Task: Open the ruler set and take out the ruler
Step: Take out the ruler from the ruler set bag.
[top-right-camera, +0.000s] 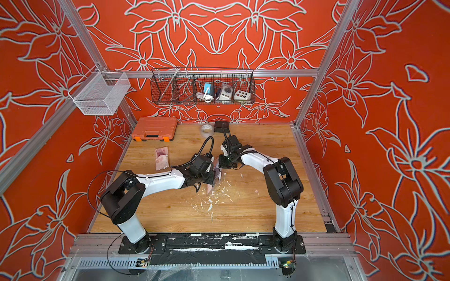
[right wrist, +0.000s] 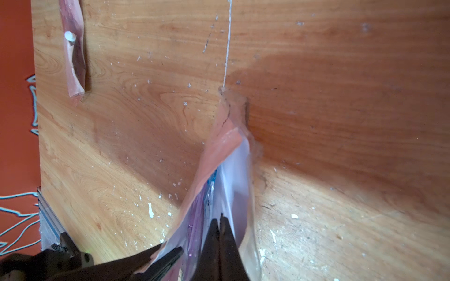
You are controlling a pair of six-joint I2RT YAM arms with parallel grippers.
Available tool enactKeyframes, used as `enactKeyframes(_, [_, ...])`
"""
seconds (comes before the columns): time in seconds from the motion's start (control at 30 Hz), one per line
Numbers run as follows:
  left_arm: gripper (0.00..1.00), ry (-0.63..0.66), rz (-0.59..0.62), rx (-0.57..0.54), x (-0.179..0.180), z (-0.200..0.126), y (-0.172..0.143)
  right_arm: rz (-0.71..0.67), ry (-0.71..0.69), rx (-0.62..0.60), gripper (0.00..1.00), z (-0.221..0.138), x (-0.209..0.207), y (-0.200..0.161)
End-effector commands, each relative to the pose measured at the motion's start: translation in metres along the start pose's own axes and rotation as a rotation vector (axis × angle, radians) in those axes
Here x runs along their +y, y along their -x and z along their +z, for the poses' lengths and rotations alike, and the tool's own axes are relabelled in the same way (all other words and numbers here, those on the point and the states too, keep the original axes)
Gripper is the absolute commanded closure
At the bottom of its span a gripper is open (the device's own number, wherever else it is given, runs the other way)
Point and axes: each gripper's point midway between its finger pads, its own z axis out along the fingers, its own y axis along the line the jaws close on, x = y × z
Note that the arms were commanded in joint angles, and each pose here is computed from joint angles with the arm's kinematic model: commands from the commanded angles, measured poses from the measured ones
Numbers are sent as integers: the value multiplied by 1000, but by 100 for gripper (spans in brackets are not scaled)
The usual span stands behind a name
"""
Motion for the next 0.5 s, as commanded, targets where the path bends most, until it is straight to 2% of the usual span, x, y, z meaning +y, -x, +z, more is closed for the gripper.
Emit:
enactKeyframes(0.0, [100,30,21,57,6,9,-16,-21,-11,-15,100,-8,6,5])
enactKeyframes(0.17, [100,36,20,61,7,10,-18,-32,-14,-56,100,-29,12,8])
enactKeyframes(0.23, [100,34,19,55,7,9,-17,-35,-6,-51,100,-27,12,6])
enactKeyframes(0.33, [100,28,17,42,7,8,-16,-29,-1,18,87,-10,9,-3])
enactKeyframes(0.47, [100,24,15,44,6,8,-16,-10,-28,39,72,4,0,-8])
